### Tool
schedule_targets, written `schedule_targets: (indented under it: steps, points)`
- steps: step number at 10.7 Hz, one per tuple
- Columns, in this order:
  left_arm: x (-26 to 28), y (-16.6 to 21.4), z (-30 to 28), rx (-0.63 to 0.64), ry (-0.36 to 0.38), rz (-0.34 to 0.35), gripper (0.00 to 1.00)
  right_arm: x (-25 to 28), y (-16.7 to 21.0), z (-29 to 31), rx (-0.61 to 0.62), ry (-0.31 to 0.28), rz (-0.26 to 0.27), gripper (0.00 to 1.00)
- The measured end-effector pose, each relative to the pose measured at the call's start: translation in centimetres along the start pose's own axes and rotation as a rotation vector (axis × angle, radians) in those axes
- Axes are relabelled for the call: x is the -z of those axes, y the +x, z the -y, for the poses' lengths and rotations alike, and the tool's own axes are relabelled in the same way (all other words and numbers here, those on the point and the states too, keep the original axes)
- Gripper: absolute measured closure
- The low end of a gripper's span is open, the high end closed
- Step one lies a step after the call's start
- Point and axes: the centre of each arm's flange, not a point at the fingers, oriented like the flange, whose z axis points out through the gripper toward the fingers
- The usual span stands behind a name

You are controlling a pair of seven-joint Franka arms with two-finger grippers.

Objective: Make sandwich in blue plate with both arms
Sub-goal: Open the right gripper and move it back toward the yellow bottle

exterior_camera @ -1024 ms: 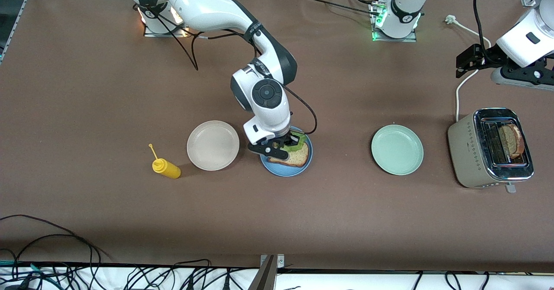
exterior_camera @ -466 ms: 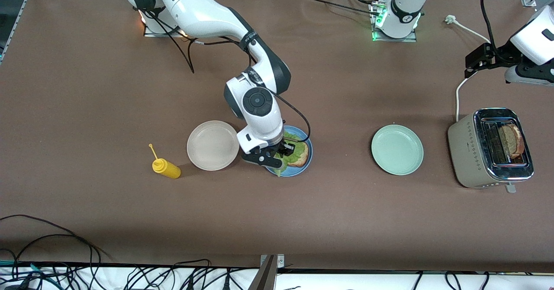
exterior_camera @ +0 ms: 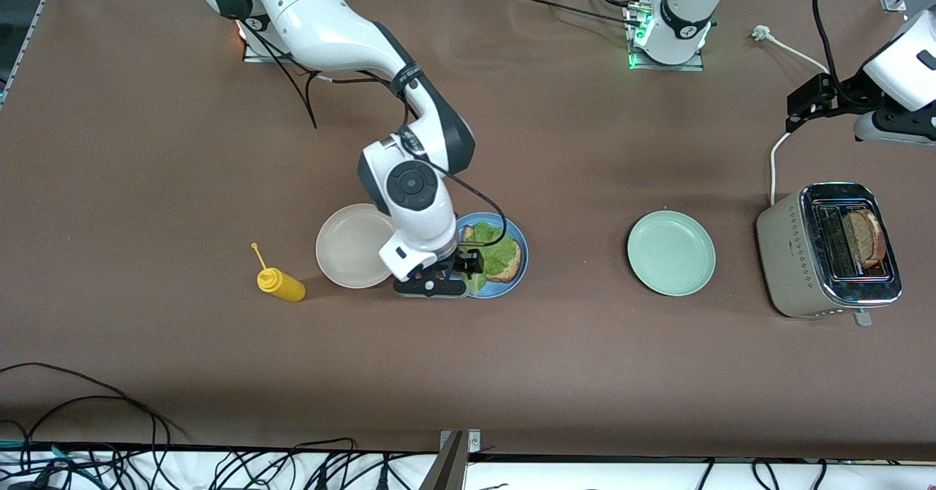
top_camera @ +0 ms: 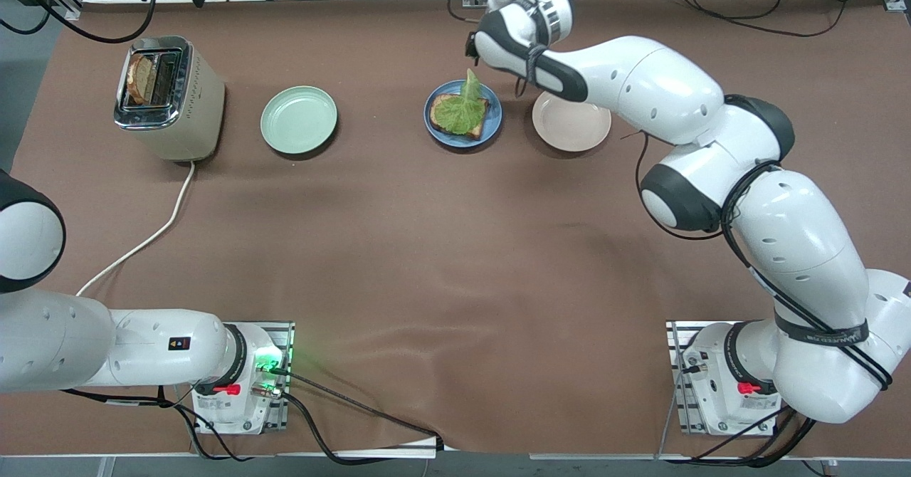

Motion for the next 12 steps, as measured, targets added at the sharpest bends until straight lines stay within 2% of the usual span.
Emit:
schedule_targets:
  steps: [2, 4, 5, 7, 9, 12]
  points:
    - [-0.1, -0.1, 0.7, 0.019, -0.041, 0.002, 0.0, 1.3, 3.9, -5.8, 0.137, -0.008, -0.007, 0.0]
    - [-0.3, -0.2, 0.7, 0.02, -0.052, 0.015, 0.0, 3.1, 7.5, -14.7, 0.285, 0.008, 0.017, 0.0]
    - [-0.3, -0.2, 0.7, 0.02, -0.052, 0.019, 0.0, 4.1, 8.2, -18.2, 0.345, 0.019, 0.036, 0.0]
    - [-0.9, 0.1, 0.8, 0.02, -0.054, 0.032, 0.0, 6.6, 7.7, -21.9, 0.462, 0.036, 0.058, 0.0]
    - [-1.5, 0.4, 0.8, 0.02, -0.056, 0.044, 0.0, 8.5, 6.5, -22.9, 0.612, 0.028, 0.067, 0.0]
    - [-1.9, 0.6, 0.9, 0.022, -0.057, 0.05, 0.0, 10.3, 6.6, -27.5, 0.916, 0.035, 0.065, 0.0]
